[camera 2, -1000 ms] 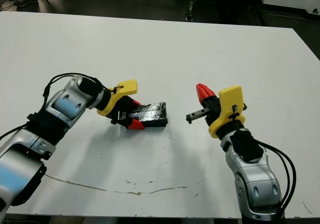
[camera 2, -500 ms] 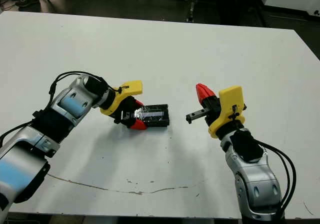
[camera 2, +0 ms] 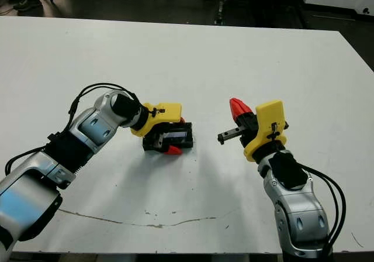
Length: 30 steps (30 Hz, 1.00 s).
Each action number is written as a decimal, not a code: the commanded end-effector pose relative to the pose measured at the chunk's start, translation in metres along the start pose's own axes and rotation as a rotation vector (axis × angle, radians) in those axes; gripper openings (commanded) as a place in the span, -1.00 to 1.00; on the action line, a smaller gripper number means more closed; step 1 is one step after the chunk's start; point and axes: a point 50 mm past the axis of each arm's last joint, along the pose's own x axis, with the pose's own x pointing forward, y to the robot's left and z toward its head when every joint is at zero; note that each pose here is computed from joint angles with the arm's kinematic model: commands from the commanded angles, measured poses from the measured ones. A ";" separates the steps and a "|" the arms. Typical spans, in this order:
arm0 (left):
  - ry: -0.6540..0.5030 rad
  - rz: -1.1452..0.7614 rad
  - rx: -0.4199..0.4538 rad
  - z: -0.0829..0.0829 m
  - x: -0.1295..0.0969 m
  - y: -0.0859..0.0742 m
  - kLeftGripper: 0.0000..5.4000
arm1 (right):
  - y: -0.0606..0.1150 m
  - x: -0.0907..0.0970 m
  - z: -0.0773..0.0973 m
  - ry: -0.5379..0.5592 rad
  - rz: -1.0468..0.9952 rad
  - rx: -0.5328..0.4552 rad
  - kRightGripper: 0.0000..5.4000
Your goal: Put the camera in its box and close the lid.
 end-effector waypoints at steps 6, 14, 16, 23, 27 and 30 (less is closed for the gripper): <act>0.073 -0.092 -0.105 -0.034 0.011 -0.024 1.00 | -0.001 -0.002 -0.002 0.018 -0.008 0.001 -1.00; 0.067 -0.043 -0.153 -0.048 -0.006 -0.025 1.00 | 0.000 -0.003 -0.003 0.015 0.001 0.006 -1.00; 0.057 -0.019 -0.155 -0.050 -0.011 -0.025 1.00 | 0.000 -0.003 -0.003 0.019 0.000 0.007 -1.00; -0.014 0.057 -0.165 -0.056 -0.038 -0.021 1.00 | 0.000 -0.003 -0.003 0.020 -0.001 0.006 -1.00; -0.038 0.128 -0.190 -0.057 -0.068 -0.018 1.00 | 0.000 -0.003 -0.003 0.022 -0.002 0.008 -1.00; -0.061 0.197 -0.218 -0.059 -0.089 -0.019 1.00 | 0.000 -0.003 -0.004 0.019 0.002 0.010 -1.00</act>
